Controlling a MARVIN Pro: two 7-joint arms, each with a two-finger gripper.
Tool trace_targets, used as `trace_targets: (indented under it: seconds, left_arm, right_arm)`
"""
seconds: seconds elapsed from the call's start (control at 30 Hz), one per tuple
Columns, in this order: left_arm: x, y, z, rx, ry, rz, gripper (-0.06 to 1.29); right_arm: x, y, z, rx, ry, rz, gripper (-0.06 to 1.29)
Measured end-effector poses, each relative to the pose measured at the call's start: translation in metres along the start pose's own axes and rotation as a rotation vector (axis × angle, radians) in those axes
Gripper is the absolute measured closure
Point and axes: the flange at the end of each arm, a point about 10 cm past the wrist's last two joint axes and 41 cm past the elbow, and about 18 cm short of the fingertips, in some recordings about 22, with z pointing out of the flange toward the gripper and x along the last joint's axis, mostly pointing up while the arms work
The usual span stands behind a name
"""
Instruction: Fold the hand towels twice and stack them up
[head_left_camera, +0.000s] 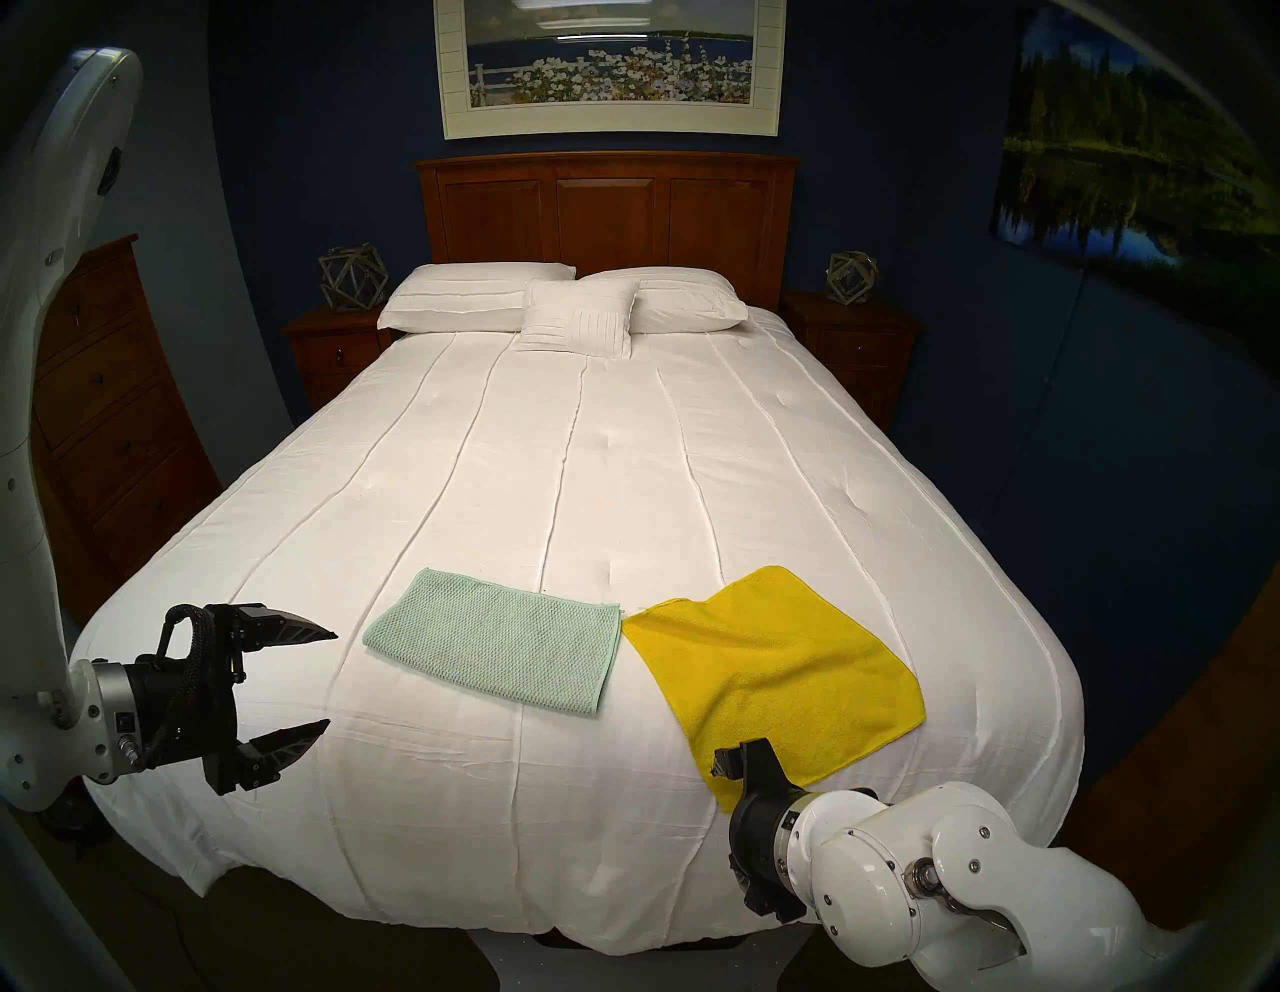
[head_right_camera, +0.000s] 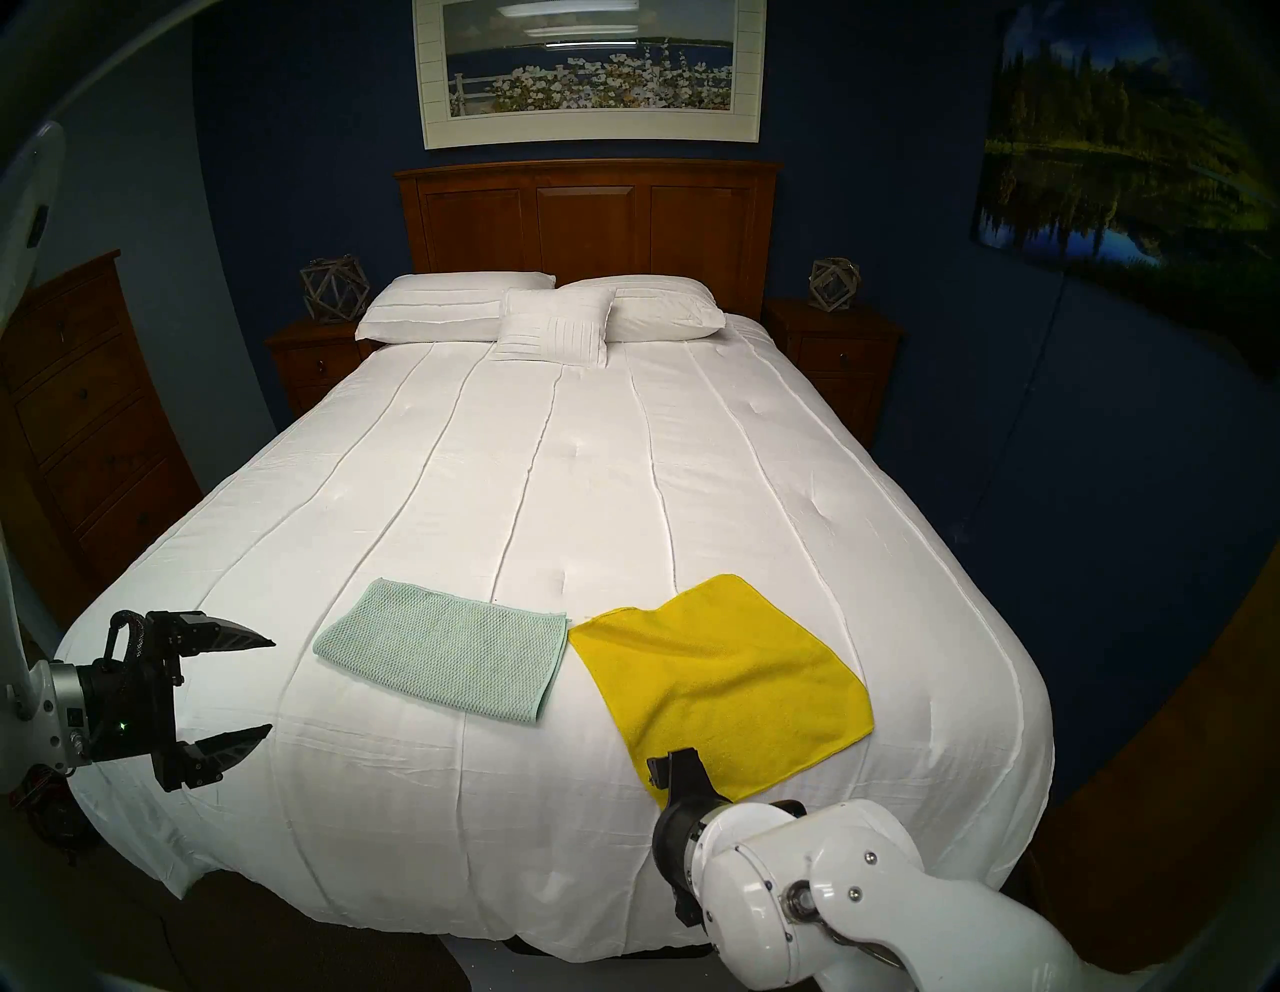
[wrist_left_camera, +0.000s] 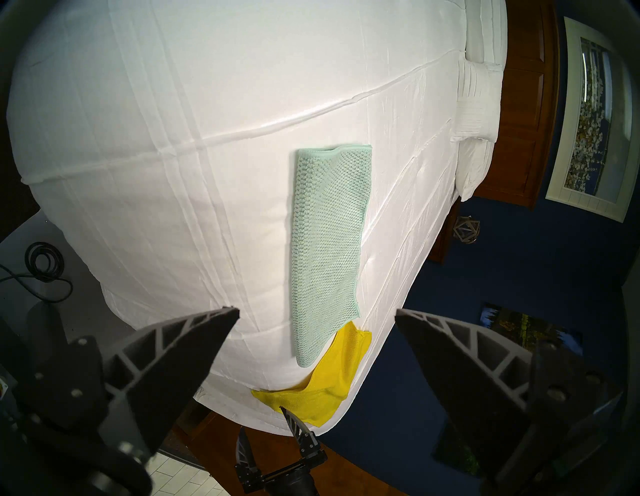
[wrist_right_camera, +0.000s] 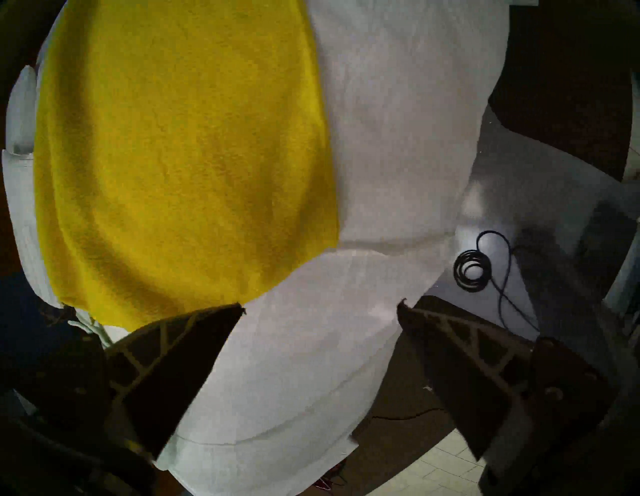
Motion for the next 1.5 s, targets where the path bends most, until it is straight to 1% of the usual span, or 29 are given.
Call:
trace_targets:
  seconds: [0.1, 0.2, 0.23, 0.53, 0.67, 0.87, 0.93, 1.0, 1.17, 1.27, 1.33, 1.5]
  left_arm:
    - [0.0, 0.0, 0.0, 0.0, 0.0, 0.0, -0.02]
    - [0.0, 0.0, 0.0, 0.0, 0.0, 0.0, -0.02]
    - [0.0, 0.0, 0.0, 0.0, 0.0, 0.0, -0.02]
    - [0.0, 0.0, 0.0, 0.0, 0.0, 0.0, -0.02]
    - [0.0, 0.0, 0.0, 0.001, 0.0, 0.0, -0.02]
    - [0.0, 0.0, 0.0, 0.001, 0.0, 0.0, -0.02]
    - [0.0, 0.0, 0.0, 0.001, 0.0, 0.0, -0.02]
    - [0.0, 0.0, 0.0, 0.001, 0.0, 0.0, -0.02]
    - [0.0, 0.0, 0.0, 0.001, 0.0, 0.0, -0.02]
    - [0.0, 0.0, 0.0, 0.001, 0.0, 0.0, -0.02]
    - [0.0, 0.0, 0.0, 0.001, 0.0, 0.0, -0.02]
    - [0.0, 0.0, 0.0, 0.001, 0.0, 0.0, -0.02]
  right_arm:
    - [0.006, 0.016, 0.001, -0.051, 0.01, -0.019, -0.01]
    - [0.01, 0.024, 0.002, -0.066, 0.019, -0.032, -0.01]
    - [0.01, 0.026, 0.002, -0.067, 0.021, -0.036, -0.01]
    - [0.023, 0.046, 0.003, -0.018, 0.077, -0.154, -0.01]
    - [0.029, 0.053, 0.002, 0.032, 0.114, -0.215, -0.01]
    - [0.034, 0.057, 0.0, 0.111, 0.156, -0.264, -0.01]
    - [0.039, 0.059, -0.001, 0.152, 0.183, -0.279, -0.01]
    - [0.041, 0.059, -0.002, 0.17, 0.196, -0.281, -0.01]
    - [0.053, 0.056, -0.006, 0.243, 0.25, -0.286, -0.01]
    - [0.058, 0.054, -0.008, 0.278, 0.27, -0.288, -0.01]
    - [0.062, 0.052, -0.01, 0.305, 0.279, -0.288, -0.01]
    - [0.066, 0.05, -0.011, 0.333, 0.276, -0.274, -0.01]
